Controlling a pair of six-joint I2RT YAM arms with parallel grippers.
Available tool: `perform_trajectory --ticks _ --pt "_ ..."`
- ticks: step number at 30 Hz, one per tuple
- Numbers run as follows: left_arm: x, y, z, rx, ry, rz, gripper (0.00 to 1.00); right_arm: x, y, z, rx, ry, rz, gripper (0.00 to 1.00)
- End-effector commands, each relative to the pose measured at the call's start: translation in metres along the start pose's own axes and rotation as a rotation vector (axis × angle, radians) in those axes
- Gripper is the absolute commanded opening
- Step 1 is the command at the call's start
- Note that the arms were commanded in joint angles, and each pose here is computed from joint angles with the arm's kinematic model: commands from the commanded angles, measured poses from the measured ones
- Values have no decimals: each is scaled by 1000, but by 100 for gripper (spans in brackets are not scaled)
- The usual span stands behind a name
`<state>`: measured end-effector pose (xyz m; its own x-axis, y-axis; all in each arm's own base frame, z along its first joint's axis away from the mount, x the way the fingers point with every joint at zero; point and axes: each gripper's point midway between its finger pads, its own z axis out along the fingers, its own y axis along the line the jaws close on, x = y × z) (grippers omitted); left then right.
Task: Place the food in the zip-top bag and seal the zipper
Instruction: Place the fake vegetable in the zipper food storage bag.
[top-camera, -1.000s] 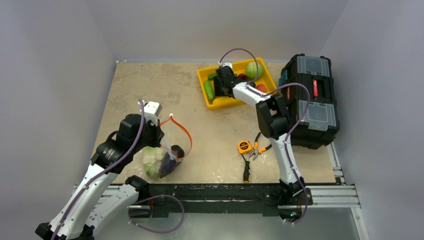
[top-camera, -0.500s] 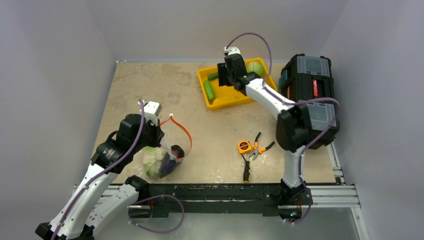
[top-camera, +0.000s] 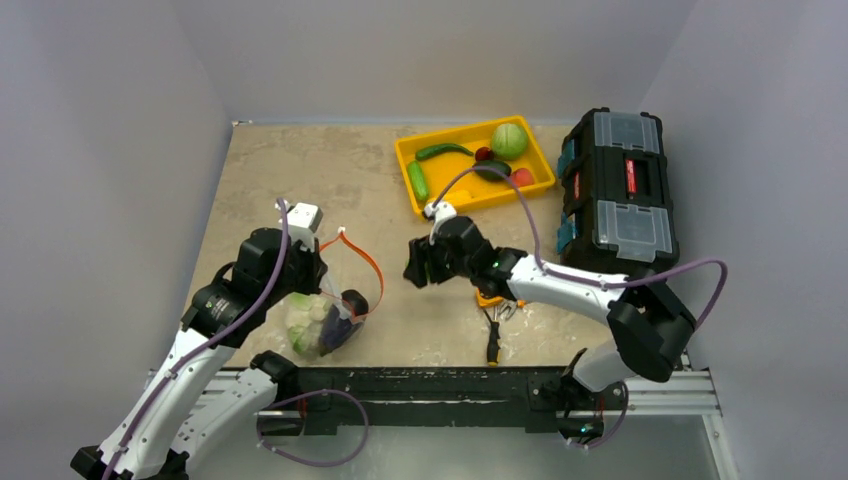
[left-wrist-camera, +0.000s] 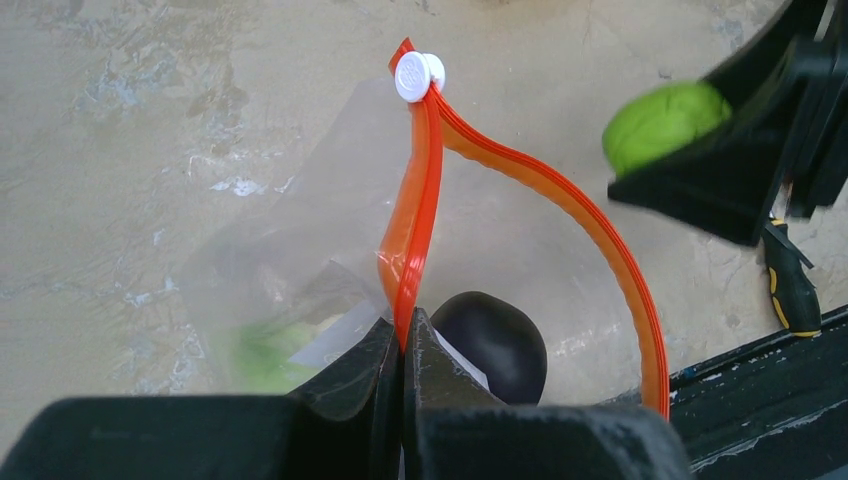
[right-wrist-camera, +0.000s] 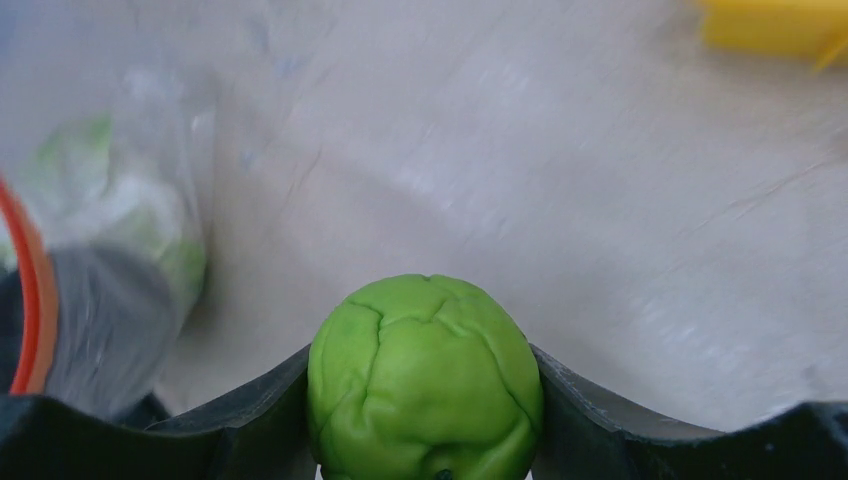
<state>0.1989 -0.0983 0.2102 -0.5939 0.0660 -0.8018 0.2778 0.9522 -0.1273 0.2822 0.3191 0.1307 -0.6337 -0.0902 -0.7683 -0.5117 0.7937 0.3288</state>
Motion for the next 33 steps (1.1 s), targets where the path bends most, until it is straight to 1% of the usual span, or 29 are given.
perform_trajectory --ticks 1,4,7,10,13,16,23,27,33 --pt "-8 3 1 -17 -33 -11 0 4 55 -19 -161 -68 49 0" --pt "-8 3 2 -16 -28 -11 0 1 72 -30 -201 -88 46 0" --pt "-8 2 2 -12 -30 -11 0 -24 84 -48 -208 -146 -3 0" --pt "-9 2 1 -9 -35 -11 0 -49 100 -59 -251 -188 -49 0" --pt "-10 1 -2 -5 -50 -14 0 -64 130 -64 -356 -200 -72 0" --pt "-11 1 -4 -2 -57 -17 0 -69 161 -63 -442 -203 -62 0" --pt "-12 0 -6 7 -67 -17 0 -66 209 -39 -544 -163 -30 8" --pt "-12 -1 -7 13 -74 -18 0 -61 209 -22 -517 -143 -18 16" --pt "-15 -1 -12 18 -104 -21 0 -59 208 -14 -501 -138 -11 27"
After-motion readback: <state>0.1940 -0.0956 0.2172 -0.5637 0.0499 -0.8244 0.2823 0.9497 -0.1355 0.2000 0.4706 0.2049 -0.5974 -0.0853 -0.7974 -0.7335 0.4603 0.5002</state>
